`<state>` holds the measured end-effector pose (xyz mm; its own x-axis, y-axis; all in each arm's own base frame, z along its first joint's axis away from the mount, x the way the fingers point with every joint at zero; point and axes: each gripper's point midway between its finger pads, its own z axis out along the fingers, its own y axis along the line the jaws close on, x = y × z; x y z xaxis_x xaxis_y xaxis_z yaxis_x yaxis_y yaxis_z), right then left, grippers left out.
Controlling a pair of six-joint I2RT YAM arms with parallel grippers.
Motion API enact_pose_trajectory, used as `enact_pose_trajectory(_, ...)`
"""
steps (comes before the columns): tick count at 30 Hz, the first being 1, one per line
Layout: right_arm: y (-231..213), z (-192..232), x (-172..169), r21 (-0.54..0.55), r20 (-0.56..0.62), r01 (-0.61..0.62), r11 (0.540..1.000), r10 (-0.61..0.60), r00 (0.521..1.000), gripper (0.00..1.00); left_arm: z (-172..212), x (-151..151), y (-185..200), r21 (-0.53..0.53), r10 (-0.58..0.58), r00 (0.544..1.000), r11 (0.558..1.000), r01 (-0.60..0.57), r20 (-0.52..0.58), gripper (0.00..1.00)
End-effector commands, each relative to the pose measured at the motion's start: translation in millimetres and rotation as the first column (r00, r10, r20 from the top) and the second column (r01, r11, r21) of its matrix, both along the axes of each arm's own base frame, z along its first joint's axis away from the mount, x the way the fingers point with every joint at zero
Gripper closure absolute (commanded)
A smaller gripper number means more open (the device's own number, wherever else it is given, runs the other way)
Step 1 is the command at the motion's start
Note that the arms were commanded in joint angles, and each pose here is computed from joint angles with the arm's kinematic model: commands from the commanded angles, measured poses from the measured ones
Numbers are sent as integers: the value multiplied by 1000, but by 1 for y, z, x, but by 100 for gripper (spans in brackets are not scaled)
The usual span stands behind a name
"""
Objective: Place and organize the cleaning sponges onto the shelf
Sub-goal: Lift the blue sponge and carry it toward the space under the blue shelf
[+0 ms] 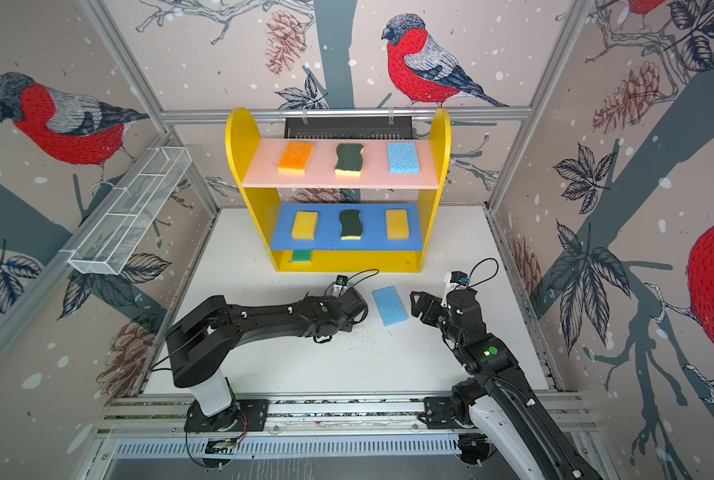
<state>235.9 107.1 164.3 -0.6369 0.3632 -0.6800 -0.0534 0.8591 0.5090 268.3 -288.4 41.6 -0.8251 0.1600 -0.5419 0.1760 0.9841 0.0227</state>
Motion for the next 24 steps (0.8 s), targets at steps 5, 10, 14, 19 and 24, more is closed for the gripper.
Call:
enact_pose_trajectory(5, 1, 8, 3, 5, 28, -3, 1000, 3, 1000, 11, 11, 40, -5, -20, 32, 996, 999, -30, 82, 41)
enact_pose_trajectory(10, 2, 8, 3, 11, 31, -7, 1000, 7, 999, 11, 15, 64, -8, -20, 36, 991, 999, -34, 132, 42)
enact_pose_trajectory(14, 2, 8, 3, 11, 33, -5, 1000, 5, 999, 11, 17, 78, -10, -32, 46, 987, 999, -41, 153, 42)
enact_pose_trajectory(19, 2, 6, 4, 14, 33, -6, 1000, 6, 999, 11, 20, 93, -10, -49, 45, 977, 998, -36, 207, 41)
enact_pose_trajectory(24, 6, 1, 4, 29, 25, -19, 999, 18, 1000, 11, 18, 111, -7, -40, 59, 973, 998, -52, 224, 40)
